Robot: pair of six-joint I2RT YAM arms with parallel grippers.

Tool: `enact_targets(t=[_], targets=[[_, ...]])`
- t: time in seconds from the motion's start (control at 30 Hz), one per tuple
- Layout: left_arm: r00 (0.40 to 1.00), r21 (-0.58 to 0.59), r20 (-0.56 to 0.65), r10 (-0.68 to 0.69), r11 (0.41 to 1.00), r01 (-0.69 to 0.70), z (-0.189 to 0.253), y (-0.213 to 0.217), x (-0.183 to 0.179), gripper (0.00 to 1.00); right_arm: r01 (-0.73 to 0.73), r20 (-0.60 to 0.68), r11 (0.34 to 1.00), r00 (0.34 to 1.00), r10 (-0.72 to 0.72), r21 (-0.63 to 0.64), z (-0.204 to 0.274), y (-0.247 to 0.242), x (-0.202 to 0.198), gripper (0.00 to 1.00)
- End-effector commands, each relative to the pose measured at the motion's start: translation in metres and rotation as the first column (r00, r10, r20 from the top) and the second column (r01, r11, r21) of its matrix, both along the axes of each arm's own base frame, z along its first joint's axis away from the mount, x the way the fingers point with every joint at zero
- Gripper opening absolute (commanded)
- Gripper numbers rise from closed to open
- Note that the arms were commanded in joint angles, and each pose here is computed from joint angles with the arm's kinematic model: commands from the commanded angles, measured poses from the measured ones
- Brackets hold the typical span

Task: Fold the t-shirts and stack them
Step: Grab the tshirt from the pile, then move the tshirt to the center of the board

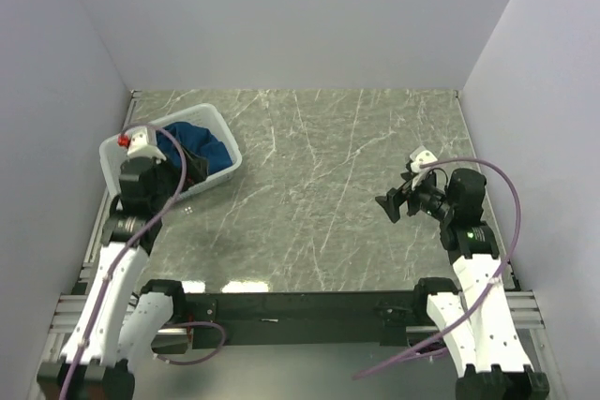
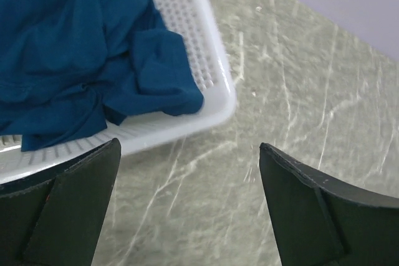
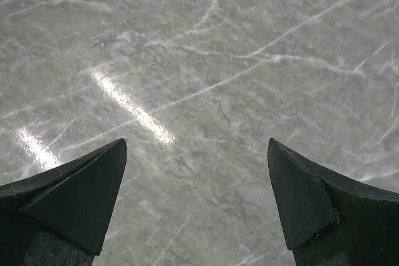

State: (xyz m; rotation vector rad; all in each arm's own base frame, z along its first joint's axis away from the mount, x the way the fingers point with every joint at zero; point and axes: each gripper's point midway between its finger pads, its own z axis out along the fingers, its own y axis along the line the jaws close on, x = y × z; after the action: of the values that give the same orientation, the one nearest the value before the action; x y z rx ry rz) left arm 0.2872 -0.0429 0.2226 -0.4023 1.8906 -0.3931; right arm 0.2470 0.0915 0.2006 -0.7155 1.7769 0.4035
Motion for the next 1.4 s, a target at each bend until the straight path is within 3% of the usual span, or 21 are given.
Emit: enact_targets(t=[0.0,0.07,0.1,0.13,0.17,0.23,0.27,0.47,0.57,0.6,0.63,0.7,0.77,0.83,0.87,0.93,0.97,1.03,1.2,1.37], targets=[[0.994,-0.154,-0.098,0.048,0.986,-0.063,-0.006,0.002,0.028,0.98,-0.071,-0.013,0.997,0.997,0.071,0.024,0.004,0.007,-0.003,0.98],[0.985,-0.244,-0.155,0.075,0.963,-0.111,-0.013,0.014,0.045,0.94,-0.084,-0.02,0.996,0.996,0.085,0.033,0.007,0.008,-0.007,0.96],[0.964,-0.25,-0.247,0.096,0.955,-0.159,-0.037,0.02,0.056,0.91,-0.082,-0.015,0.996,0.996,0.083,0.033,0.008,0.008,-0.007,0.96],[0.958,-0.249,-0.257,0.129,0.949,-0.195,-0.03,0.027,0.069,0.91,-0.079,-0.016,0.996,0.997,0.08,0.03,0.007,0.007,-0.008,0.96],[0.902,-0.197,-0.374,0.216,0.932,-0.304,-0.062,0.043,0.077,0.91,-0.079,-0.007,0.997,0.997,0.079,0.025,0.009,0.007,-0.01,0.96],[0.862,-0.15,-0.405,0.306,0.907,-0.392,-0.06,0.062,0.098,0.93,-0.077,-0.001,0.997,0.997,0.077,0.021,0.011,0.007,-0.012,0.96],[0.815,-0.106,-0.473,0.335,0.897,-0.43,-0.085,0.07,0.107,0.93,-0.075,0.011,0.997,0.997,0.075,0.018,0.013,0.006,-0.014,0.96],[0.787,-0.011,-0.516,0.337,0.917,-0.399,-0.118,0.089,0.157,0.93,-0.083,0.025,0.996,0.996,0.082,0.019,0.014,0.007,-0.016,0.96],[0.798,-0.012,-0.555,0.236,0.957,-0.291,-0.134,0.082,0.169,0.62,-0.076,0.009,0.997,0.997,0.076,0.016,0.013,0.006,-0.015,0.95],[0.813,-0.025,-0.546,0.202,0.966,-0.257,-0.132,0.077,0.172,0.39,-0.074,0.01,0.997,0.997,0.074,0.013,0.013,0.006,-0.015,0.95],[0.846,-0.038,-0.503,0.18,0.973,-0.229,-0.122,0.074,0.179,0.27,-0.07,0.008,0.997,0.998,0.07,0.011,0.013,0.005,-0.015,0.95],[0.927,-0.073,-0.353,0.126,0.984,-0.161,-0.065,0.062,0.183,0.05,-0.068,0.012,0.998,0.998,0.068,0.011,0.013,0.005,-0.014,0.95],[0.981,-0.075,-0.179,0.077,0.993,-0.091,-0.003,0.047,0.187,0.0,-0.069,0.014,0.998,0.998,0.069,0.013,0.014,0.005,-0.014,0.95],[0.999,-0.086,0.043,0.009,0.996,-0.005,0.089,0.028,0.173,0.0,-0.069,0.016,0.998,0.998,0.069,0.012,0.014,0.005,-0.014,0.95],[0.979,-0.104,0.197,-0.047,0.992,0.069,0.145,0.013,0.159,0.0,-0.068,0.014,0.998,0.998,0.068,0.012,0.014,0.005,-0.014,0.94],[0.927,-0.121,0.362,-0.094,0.982,0.147,0.21,-0.003,0.137,0.0,-0.064,0.013,0.998,0.998,0.064,0.009,0.014,0.004,-0.014,0.94],[0.871,-0.141,0.473,-0.134,0.964,0.224,0.253,-0.017,0.115,0.0,-0.061,0.013,0.998,0.998,0.061,0.008,0.013,0.004,-0.013,0.94],[0.791,-0.148,0.59,-0.159,0.942,0.3,0.309,-0.031,0.088,0.0,-0.059,0.016,0.998,0.998,0.058,0.006,0.012,0.003,-0.013,0.94],[0.579,-0.139,0.772,-0.262,0.82,0.556,0.415,-0.078,0.019,0.01,-0.044,0.015,0.999,0.999,0.044,0.001,0.011,0.001,-0.011,0.94],[0.494,-0.142,0.803,-0.333,0.698,0.702,0.447,-0.116,-0.002,0.01,-0.041,0.005,0.999,0.999,0.041,-0.003,0.008,0.0,-0.01,0.94]])
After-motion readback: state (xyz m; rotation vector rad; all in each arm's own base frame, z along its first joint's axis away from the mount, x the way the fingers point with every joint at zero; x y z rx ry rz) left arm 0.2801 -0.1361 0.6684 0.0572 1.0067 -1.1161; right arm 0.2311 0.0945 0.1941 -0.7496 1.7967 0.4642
